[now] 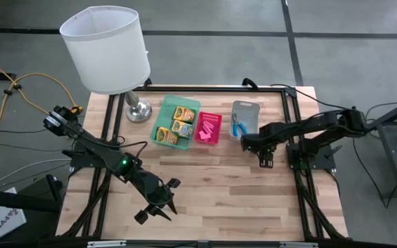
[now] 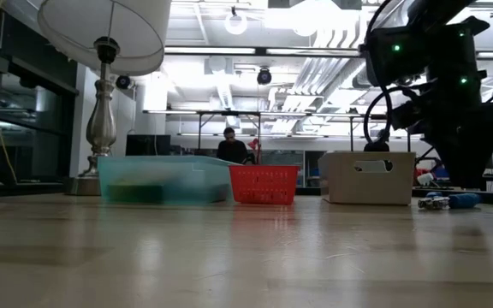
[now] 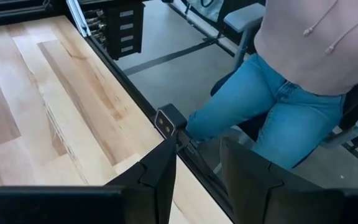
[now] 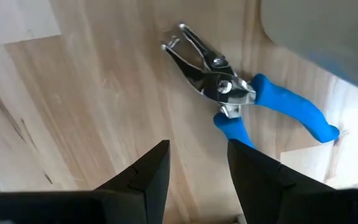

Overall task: Pick & Place School Supplies
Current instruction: Put the blue puncher into the gray bin

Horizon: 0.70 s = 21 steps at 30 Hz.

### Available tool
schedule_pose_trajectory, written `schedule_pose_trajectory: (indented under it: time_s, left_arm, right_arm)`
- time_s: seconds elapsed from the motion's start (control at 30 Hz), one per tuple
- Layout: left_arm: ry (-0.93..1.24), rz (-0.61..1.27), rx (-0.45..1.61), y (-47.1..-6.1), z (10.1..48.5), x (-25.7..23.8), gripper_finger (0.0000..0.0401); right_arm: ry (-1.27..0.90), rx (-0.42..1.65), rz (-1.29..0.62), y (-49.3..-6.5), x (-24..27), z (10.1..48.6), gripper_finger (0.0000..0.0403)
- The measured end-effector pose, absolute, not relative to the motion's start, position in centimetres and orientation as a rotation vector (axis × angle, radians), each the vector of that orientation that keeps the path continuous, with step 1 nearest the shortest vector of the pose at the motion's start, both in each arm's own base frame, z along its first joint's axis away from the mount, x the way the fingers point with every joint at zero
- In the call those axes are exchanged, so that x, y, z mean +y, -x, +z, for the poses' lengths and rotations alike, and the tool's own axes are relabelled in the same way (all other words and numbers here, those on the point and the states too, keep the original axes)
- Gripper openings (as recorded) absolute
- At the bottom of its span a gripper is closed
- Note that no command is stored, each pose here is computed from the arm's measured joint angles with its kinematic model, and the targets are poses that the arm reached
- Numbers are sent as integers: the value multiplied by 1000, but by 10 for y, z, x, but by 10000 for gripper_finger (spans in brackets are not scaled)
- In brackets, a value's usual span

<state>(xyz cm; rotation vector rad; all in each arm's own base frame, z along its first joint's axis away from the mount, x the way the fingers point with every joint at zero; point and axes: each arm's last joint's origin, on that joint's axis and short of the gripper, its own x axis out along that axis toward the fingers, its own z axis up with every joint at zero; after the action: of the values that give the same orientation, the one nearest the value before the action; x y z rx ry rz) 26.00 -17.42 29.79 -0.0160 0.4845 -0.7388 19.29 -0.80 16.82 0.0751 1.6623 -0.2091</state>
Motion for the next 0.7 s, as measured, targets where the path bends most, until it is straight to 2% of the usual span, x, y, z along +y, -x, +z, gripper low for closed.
schedule_pose_trajectory:
  time_s: [0.17, 0.47, 0.7]
  left_arm:
    - [17, -740, 477, -260, 298, -174, 122]
    - [33, -741, 453, -261, 301, -175, 122]
    - [71, -732, 463, -261, 301, -175, 122]
  right_arm:
    - [-34, 1646, -179, -197, -4, 172, 153]
    - [236, 1644, 8, -200, -10, 178, 153]
    - [207, 1672, 49, -195, -26, 173, 153]
